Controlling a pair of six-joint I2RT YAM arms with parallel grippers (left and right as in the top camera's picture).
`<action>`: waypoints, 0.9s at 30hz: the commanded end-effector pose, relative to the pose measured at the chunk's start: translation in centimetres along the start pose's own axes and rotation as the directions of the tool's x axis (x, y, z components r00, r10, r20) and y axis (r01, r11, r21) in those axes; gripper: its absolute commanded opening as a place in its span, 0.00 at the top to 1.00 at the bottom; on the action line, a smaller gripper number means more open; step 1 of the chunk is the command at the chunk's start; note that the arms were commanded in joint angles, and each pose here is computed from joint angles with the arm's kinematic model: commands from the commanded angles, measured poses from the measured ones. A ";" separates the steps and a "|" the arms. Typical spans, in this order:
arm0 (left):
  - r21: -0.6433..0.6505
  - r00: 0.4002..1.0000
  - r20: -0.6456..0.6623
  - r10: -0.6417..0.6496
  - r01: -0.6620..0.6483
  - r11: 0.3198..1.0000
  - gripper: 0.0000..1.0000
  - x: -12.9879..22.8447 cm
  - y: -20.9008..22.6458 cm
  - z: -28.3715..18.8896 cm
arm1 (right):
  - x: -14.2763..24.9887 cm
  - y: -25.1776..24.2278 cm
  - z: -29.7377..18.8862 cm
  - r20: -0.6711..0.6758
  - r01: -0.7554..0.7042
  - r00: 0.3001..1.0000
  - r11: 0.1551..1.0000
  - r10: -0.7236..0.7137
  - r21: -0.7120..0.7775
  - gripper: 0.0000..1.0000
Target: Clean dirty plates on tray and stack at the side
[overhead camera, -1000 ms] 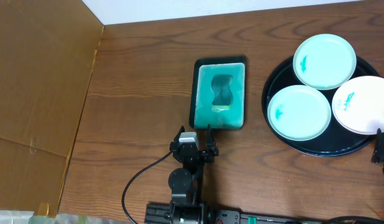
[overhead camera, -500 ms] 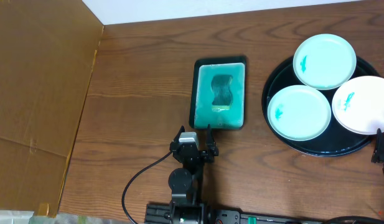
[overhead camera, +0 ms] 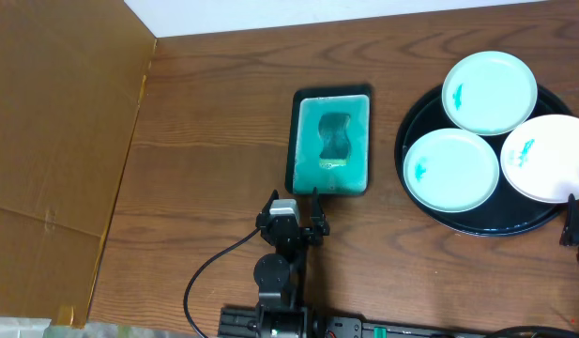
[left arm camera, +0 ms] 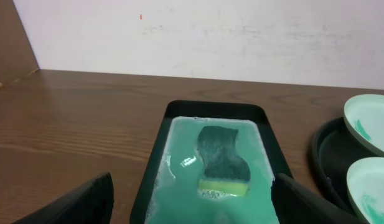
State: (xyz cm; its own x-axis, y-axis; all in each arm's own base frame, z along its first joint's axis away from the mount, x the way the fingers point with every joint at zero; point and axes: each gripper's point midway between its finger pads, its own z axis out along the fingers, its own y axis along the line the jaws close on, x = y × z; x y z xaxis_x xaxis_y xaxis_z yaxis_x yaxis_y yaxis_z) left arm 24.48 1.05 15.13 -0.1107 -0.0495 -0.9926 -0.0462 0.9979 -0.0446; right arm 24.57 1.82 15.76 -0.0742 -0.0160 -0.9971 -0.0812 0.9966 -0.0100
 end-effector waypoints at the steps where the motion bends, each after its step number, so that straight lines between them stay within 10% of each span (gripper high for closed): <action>1: -0.005 0.999 -0.052 0.005 -0.006 1.000 0.19 1.7 0.1 0.1 | 0.2 0.1 0.0 -0.002 0.009 1.000 1.000 -0.009 -0.001 0.01; 17: 0.048 1.000 -0.010 0.002 -0.001 0.999 0.19 0.6 -0.8 0.1 | 0.2 0.1 0.0 -0.002 0.009 1.000 1.000 -0.009 -0.001 0.01; 27: 0.265 0.937 0.350 0.003 -0.101 0.959 0.19 -8.1 -5.0 -2.1 | 0.2 0.1 0.0 -0.002 0.009 1.000 1.000 -0.009 -0.001 0.01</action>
State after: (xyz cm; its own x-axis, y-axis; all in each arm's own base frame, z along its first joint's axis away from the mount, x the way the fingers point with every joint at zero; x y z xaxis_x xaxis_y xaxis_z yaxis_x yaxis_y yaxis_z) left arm 24.16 -2.21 22.04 0.1781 -0.0355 -0.9834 0.1526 0.9883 -0.0081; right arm 24.57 1.82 15.75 -0.0746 -0.0160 -0.9971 -0.0812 0.9966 -0.0099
